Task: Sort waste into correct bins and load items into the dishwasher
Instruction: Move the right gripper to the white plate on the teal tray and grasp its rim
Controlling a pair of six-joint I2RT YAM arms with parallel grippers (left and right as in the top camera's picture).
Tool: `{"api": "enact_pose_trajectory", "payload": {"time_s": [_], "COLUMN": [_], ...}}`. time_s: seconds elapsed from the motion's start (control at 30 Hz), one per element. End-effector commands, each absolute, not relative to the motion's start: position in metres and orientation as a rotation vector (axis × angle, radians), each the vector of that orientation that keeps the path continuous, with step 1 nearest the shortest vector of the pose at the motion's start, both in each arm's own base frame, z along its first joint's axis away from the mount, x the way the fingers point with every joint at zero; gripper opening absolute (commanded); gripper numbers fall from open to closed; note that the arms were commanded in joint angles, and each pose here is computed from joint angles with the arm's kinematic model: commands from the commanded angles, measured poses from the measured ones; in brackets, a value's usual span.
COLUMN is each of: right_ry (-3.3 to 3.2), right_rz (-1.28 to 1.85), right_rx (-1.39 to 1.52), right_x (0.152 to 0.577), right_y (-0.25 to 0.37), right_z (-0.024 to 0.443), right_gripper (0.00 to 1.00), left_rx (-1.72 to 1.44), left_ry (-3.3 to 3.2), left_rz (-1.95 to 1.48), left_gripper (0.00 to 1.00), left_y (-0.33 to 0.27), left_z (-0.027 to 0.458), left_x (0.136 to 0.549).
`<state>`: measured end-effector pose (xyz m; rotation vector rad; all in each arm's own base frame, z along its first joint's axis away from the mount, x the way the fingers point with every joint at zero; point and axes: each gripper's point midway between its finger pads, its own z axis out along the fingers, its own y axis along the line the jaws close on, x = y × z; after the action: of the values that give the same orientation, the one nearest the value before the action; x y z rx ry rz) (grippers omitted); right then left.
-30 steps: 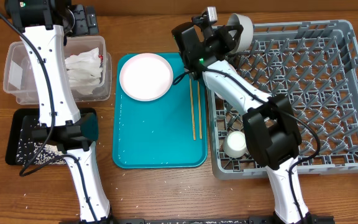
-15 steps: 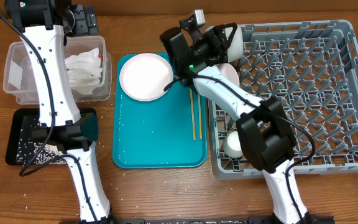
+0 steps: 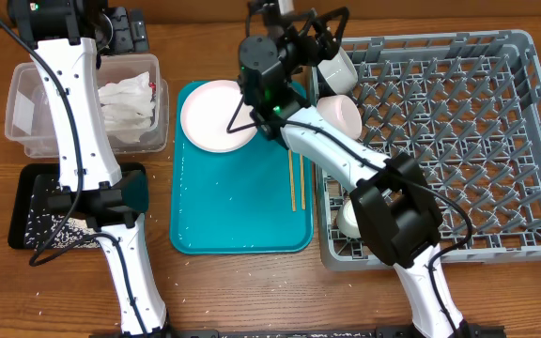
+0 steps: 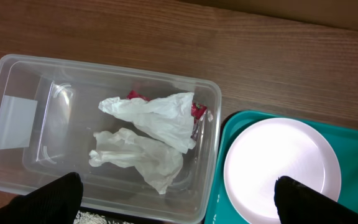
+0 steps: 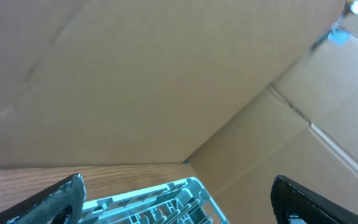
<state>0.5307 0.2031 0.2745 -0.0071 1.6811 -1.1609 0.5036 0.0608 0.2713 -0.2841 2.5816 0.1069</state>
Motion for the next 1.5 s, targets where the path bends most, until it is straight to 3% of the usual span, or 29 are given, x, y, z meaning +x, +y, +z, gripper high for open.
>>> {"api": "enact_pose_trajectory", "payload": {"time_s": [0.0, 0.2, 0.4, 0.57, 0.73, 0.93, 1.07, 1.23, 1.47], "right_ry": [1.673, 1.798, 1.887, 2.123, 2.401, 2.636, 2.669, 2.693, 2.769], "right_rz": [-1.080, -0.839, -0.645, -0.105, 0.360, 0.495, 0.495, 0.472, 0.399], "right_rx": [-0.073, -0.353, -0.286, -0.365, -0.275, -0.060, 0.136, 0.258, 0.320], "right_x": [0.531, 0.537, 0.519, 0.477, 0.440, 0.413, 0.415, 0.422, 0.421], "right_y": [0.220, 0.268, 0.285, 0.344, 0.373, 0.362, 0.354, 0.350, 0.346], "right_z": [0.283, 0.221, 0.206, 0.183, 0.151, 0.126, 0.117, 0.093, 0.041], "right_gripper": [0.98, 1.00, 0.97, 0.94, 0.92, 0.87, 0.65, 0.49, 0.42], "left_rx": [-0.269, -0.269, -0.269, -0.269, -0.269, -0.269, -0.269, -0.269, -0.269], "left_ry": [2.536, 2.536, 2.536, 2.536, 2.536, 2.536, 2.536, 2.536, 2.536], "left_rz": [0.091, 0.091, 0.090, 0.091, 0.091, 0.091, 0.091, 0.091, 0.090], "left_gripper": [1.00, 1.00, 1.00, 1.00, 1.00, 1.00, 1.00, 1.00, 1.00], "left_y": [0.055, 0.055, 0.055, 0.055, 0.055, 0.055, 0.055, 0.055, 0.055], "left_z": [0.290, 0.290, 0.290, 0.290, 0.290, 0.290, 0.290, 0.290, 0.290], "left_x": [0.500, 0.500, 0.500, 0.500, 0.500, 0.500, 0.500, 0.500, 0.500]}}
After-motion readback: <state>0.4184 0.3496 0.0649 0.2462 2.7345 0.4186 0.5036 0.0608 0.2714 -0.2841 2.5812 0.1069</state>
